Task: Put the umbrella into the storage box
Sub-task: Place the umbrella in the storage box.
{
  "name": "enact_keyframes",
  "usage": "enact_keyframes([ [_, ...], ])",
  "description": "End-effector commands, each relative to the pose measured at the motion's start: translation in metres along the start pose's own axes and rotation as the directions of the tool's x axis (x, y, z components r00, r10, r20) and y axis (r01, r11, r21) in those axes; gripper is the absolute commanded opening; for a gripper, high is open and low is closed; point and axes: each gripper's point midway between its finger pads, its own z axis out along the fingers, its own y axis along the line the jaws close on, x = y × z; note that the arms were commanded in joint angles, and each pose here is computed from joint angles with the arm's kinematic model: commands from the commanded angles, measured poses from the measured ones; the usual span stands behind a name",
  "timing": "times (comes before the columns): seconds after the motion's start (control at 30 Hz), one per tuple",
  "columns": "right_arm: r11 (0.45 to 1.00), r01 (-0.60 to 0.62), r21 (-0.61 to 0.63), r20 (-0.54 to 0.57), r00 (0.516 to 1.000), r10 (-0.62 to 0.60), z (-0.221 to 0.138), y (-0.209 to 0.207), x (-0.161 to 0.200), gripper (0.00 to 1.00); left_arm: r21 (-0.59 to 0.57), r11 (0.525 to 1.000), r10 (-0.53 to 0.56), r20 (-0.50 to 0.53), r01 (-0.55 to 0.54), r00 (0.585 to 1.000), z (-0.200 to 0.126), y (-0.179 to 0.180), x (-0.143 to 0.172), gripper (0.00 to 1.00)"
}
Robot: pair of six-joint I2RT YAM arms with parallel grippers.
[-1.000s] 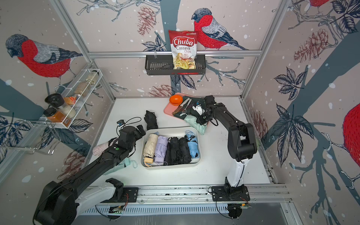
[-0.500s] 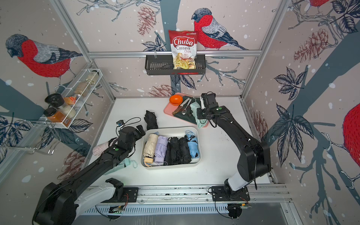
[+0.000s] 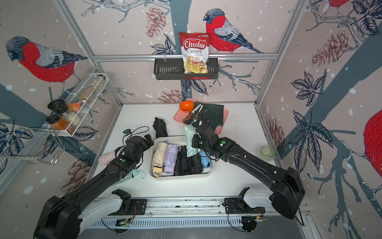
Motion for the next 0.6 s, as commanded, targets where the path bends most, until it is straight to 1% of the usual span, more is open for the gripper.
enact_keyframes([
  [0.0, 0.991, -0.102, -0.088, 0.014, 0.995, 0.103, 0.003, 0.026, 0.006, 0.08, 0.031, 0.999, -0.027, 0.037, 0.026, 0.999, -0.001, -0.006, -0.009, 0.99],
  [0.1, 0.991, -0.099, -0.094, -0.053, 0.994, 0.095, 0.013, 0.035, 0.028, 0.08, 0.036, 0.999, -0.029, 0.037, 0.027, 0.999, -0.001, -0.007, -0.009, 0.99],
  [0.17, 0.992, -0.099, -0.075, -0.081, 0.992, 0.093, 0.016, 0.036, 0.037, 0.08, 0.041, 0.999, -0.030, 0.032, 0.028, 0.999, 0.000, -0.007, -0.007, 0.99],
  [0.47, 0.989, -0.144, -0.026, -0.161, 0.977, 0.138, 0.030, 0.026, 0.067, 0.10, 0.064, 0.997, -0.034, 0.015, 0.033, 0.999, 0.000, -0.007, 0.000, 0.99],
  [0.57, 0.989, -0.148, 0.006, -0.182, 0.972, 0.147, 0.037, 0.021, 0.077, 0.12, 0.067, 0.997, -0.033, 0.013, 0.032, 0.999, -0.001, -0.008, 0.001, 0.99],
])
